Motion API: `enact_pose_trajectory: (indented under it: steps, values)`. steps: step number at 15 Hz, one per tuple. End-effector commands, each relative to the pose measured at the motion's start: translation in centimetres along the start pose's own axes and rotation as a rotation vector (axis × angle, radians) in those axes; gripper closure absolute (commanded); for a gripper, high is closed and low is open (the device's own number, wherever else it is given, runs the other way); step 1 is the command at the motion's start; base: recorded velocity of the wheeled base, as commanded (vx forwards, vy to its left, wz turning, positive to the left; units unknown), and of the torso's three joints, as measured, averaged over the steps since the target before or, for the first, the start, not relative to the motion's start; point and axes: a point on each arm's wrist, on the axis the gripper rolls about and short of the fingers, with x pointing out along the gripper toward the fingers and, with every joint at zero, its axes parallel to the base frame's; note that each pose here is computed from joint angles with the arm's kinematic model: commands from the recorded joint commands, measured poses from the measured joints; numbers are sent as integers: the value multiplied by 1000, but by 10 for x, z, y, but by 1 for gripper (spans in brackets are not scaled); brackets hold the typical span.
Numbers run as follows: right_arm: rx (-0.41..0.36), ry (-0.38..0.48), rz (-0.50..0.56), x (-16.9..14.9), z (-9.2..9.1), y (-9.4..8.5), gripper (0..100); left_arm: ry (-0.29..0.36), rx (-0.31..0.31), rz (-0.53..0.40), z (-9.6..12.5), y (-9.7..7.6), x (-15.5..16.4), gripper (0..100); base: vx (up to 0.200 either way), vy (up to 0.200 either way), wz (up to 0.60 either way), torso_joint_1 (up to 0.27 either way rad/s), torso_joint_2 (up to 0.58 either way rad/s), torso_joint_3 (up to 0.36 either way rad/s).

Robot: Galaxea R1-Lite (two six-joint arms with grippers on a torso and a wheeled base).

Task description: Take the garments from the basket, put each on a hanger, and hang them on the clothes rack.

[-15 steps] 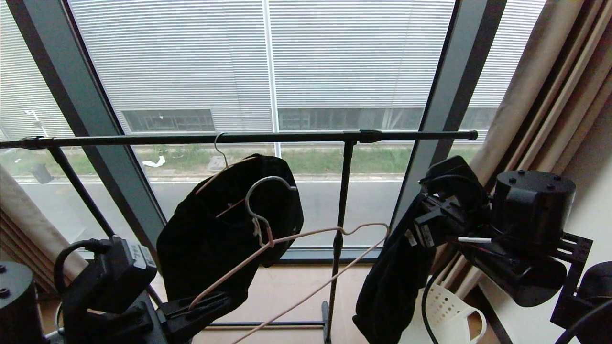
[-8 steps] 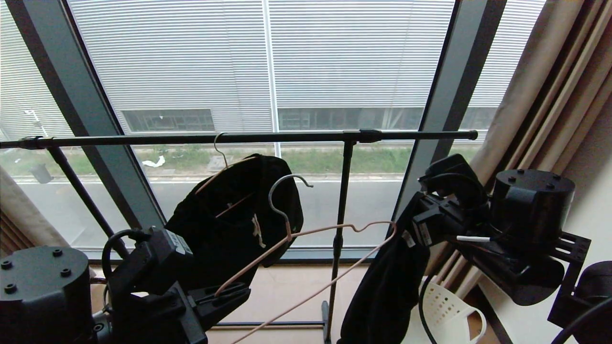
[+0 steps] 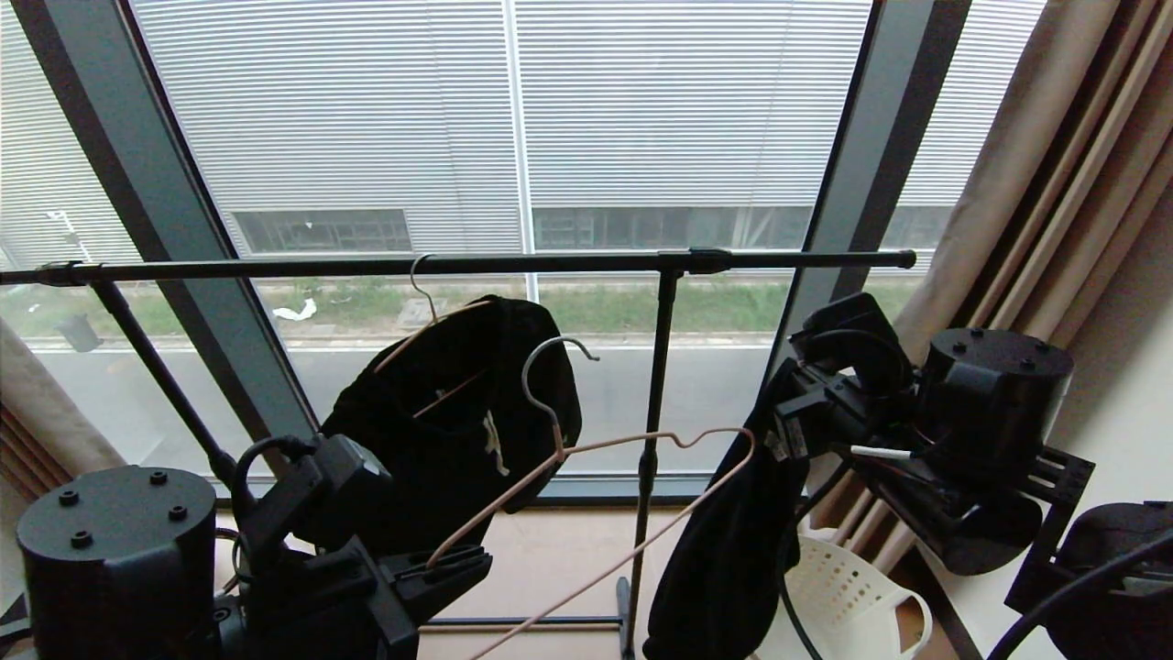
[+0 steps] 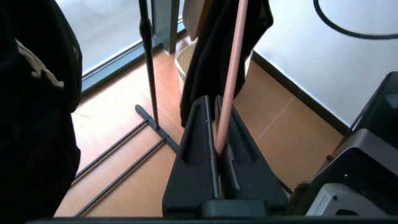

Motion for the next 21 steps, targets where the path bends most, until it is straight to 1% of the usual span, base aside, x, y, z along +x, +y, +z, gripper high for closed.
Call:
enact_pose_trajectory:
  steps: [1,4,10,15,17,19,21]
  values:
    - [-3,4,1,1,-1,1,100,3,-16,0,1,0,3,100,0,0,0,0,0,0]
    - [-6,9,3,4,-3,3,100,-4,-35,0,3,0,3,100,0,0,0,0,0,0]
    - [-4,5,3,6,-2,4,100,-17,-28,-12,8,-2,6,100,0,0,0,0,0,0]
    - [-3,5,5,4,-2,4,100,-32,-26,-10,16,0,14,100,0,0,0,0,0,0]
    - [-6,8,12,4,-3,5,100,-35,-26,-10,19,0,17,100,0,0,0,0,0,0]
    - [-10,0,33,0,-2,11,100,-40,-25,-10,22,0,20,100,0,0,0,0,0,0]
    - [-8,-3,34,1,-1,12,100,-38,-24,-12,22,0,21,100,0,0,0,0,0,0]
